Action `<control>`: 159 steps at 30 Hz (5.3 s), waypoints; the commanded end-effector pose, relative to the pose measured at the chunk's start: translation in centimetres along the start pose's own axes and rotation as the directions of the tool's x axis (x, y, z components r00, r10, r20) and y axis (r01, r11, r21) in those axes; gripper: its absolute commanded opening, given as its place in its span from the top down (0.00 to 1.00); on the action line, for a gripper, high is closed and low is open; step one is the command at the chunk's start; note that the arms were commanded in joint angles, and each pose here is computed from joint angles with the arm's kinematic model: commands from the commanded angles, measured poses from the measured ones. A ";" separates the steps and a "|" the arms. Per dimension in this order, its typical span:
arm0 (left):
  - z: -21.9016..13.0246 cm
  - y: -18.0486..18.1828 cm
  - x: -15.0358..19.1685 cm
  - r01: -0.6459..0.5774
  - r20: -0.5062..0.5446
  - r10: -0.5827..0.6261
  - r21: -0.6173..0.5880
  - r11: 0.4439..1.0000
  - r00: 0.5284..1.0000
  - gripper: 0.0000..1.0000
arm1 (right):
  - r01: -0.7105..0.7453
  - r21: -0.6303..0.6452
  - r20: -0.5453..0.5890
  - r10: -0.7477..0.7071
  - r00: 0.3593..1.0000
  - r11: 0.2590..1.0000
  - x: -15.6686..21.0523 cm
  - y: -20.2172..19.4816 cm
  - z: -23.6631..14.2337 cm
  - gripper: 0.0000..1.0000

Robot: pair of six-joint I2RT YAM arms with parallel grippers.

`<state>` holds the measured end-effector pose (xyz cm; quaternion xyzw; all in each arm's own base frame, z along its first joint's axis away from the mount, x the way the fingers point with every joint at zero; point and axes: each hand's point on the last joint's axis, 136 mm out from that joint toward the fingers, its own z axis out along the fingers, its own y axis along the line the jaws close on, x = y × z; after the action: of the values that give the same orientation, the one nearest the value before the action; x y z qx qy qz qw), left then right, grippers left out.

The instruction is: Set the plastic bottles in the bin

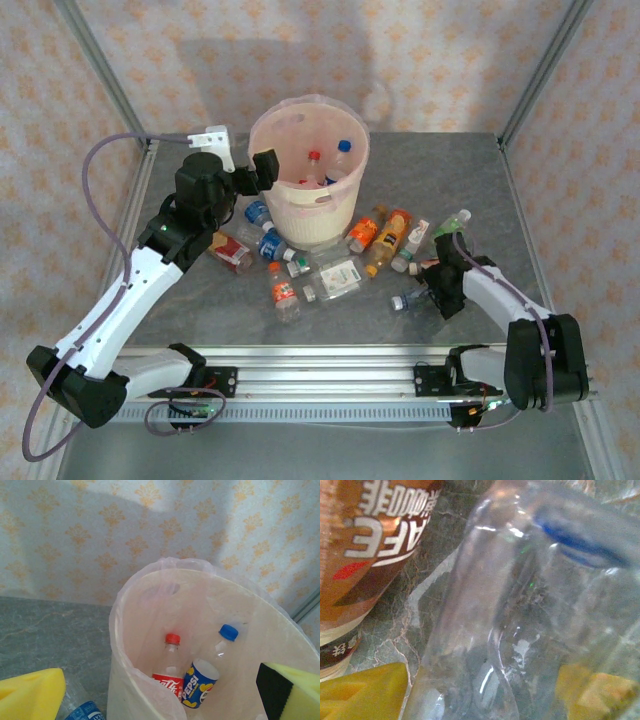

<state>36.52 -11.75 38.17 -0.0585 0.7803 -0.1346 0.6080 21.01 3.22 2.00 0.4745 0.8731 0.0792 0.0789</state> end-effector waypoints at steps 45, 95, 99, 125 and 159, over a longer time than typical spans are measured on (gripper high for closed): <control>-6.8 7.7 -1.5 0.123 0.166 -0.071 -0.324 0.938 0.984 0.00 | 0.814 -0.263 0.733 -0.441 0.517 0.518 -0.3 29.7 -35.9 0.59; -7.0 13.4 2.7 0.237 0.094 -0.221 -0.526 0.817 0.971 0.00 | 0.996 -0.058 0.561 -0.827 -0.022 -0.066 13.1 44.8 -14.8 0.47; -7.1 13.7 2.9 0.231 0.095 -0.215 -0.538 0.810 0.972 0.00 | 0.995 -0.048 0.546 -0.837 -0.043 -0.082 13.2 44.8 -13.8 0.42; -6.1 15.6 5.1 0.220 0.041 -0.246 -0.607 0.764 0.968 0.00 | 0.999 0.016 0.655 -0.754 -0.047 -0.049 11.6 45.8 -20.1 0.07; 1.5 22.4 18.4 0.376 -0.171 -0.637 -0.683 0.627 0.752 0.00 | 0.751 0.116 0.729 -0.569 0.380 0.650 -4.7 26.8 -32.6 0.01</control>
<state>34.54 4.94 15.21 -0.4357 0.8388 -0.0412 0.3240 39.95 14.67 39.94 -0.0064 0.8713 -0.0415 0.4889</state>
